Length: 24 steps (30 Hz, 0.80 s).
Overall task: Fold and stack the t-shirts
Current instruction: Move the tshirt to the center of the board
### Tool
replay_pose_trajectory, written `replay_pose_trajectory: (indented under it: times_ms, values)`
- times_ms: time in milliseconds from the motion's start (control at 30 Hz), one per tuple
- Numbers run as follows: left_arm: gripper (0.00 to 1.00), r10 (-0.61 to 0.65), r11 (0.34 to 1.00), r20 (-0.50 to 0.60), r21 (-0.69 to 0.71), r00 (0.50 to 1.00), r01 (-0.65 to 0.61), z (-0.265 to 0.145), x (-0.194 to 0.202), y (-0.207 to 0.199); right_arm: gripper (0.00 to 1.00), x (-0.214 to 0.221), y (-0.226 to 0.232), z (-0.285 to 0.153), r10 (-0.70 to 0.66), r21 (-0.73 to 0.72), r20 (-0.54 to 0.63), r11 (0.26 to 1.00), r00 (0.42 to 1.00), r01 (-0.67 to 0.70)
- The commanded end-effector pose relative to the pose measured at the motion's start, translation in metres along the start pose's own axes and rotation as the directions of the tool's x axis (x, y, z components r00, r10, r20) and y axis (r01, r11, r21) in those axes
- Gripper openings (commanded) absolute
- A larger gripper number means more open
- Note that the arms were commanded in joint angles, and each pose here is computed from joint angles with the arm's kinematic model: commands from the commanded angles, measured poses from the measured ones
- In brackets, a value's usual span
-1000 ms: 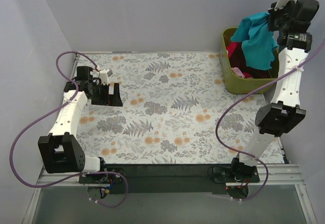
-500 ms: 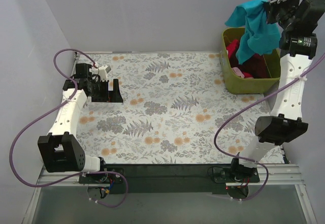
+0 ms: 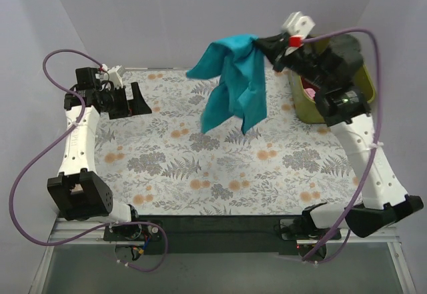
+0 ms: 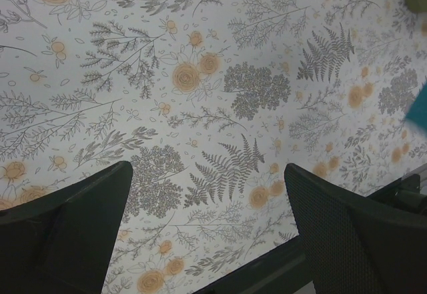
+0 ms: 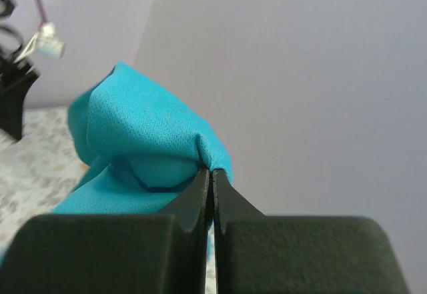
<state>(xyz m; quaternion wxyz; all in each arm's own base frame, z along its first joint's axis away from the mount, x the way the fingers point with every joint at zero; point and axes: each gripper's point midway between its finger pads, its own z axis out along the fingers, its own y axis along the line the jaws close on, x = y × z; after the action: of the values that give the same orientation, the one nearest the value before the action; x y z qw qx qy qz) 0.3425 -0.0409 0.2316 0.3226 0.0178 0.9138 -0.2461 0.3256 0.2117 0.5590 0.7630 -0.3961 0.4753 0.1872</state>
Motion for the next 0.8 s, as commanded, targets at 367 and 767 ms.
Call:
replay_pose_trajectory:
  times_ms: [367, 767]
  values:
    - [0.98, 0.077, 0.993, -0.027, 0.095, 0.997, -0.074, -0.009, 0.021, -0.013, 0.74, 0.186, 0.151, 0.030, 0.229, -0.269, -0.459, 0.885, 0.858, -0.380]
    - [0.98, 0.310, 0.937, -0.143, 0.212, 0.940, -0.277, 0.047, 0.081, -0.006, 0.65, 0.339, 0.163, -0.066, 0.235, -0.041, -0.803, 0.895, 0.547, -0.444]
